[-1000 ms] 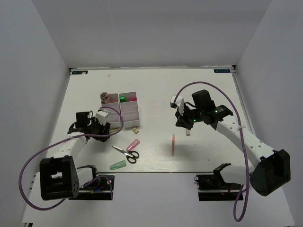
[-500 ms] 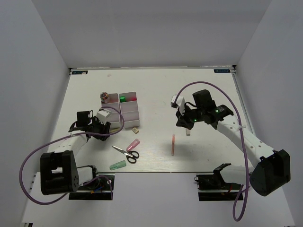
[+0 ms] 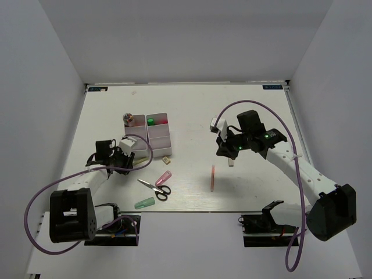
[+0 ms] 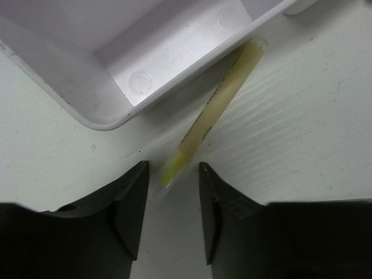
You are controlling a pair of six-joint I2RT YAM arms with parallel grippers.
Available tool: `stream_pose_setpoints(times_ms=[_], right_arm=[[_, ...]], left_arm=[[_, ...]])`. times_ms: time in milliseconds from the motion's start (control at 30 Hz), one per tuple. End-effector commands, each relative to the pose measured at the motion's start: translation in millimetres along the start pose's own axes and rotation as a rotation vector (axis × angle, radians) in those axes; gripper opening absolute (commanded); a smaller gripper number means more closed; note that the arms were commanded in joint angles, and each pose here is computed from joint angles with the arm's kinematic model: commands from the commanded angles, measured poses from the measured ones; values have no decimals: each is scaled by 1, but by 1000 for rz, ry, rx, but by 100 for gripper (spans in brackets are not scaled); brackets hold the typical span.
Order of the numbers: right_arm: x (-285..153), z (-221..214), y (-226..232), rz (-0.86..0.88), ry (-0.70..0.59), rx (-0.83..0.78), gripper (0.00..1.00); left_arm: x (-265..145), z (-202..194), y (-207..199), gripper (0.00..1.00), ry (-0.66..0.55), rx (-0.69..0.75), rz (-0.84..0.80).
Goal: Sort the stationery into containers
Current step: Grab a piece of stationery with the left arm
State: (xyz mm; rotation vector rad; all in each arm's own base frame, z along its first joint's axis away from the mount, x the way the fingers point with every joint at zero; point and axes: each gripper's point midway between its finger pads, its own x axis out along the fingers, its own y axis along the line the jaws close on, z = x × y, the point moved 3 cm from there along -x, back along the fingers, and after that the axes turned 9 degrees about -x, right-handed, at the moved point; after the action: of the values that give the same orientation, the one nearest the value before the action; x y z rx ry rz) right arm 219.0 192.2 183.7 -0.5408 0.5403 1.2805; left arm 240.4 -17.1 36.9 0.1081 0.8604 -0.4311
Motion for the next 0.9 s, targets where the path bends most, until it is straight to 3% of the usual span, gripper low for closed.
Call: stream_pose_setpoints(times_ms=[0,267,867], right_arm=[[-6,5,1,6,-29,-9,0],[-8,8,5,22,-40,-12,0],[-14,13,8,22,-69,-22,0]], left_arm=[[-2,-3,-1,46,13,11,6],[-3,-21,-15,35,74,7,-7],[-28,-16,-45,7,95,66,-88]])
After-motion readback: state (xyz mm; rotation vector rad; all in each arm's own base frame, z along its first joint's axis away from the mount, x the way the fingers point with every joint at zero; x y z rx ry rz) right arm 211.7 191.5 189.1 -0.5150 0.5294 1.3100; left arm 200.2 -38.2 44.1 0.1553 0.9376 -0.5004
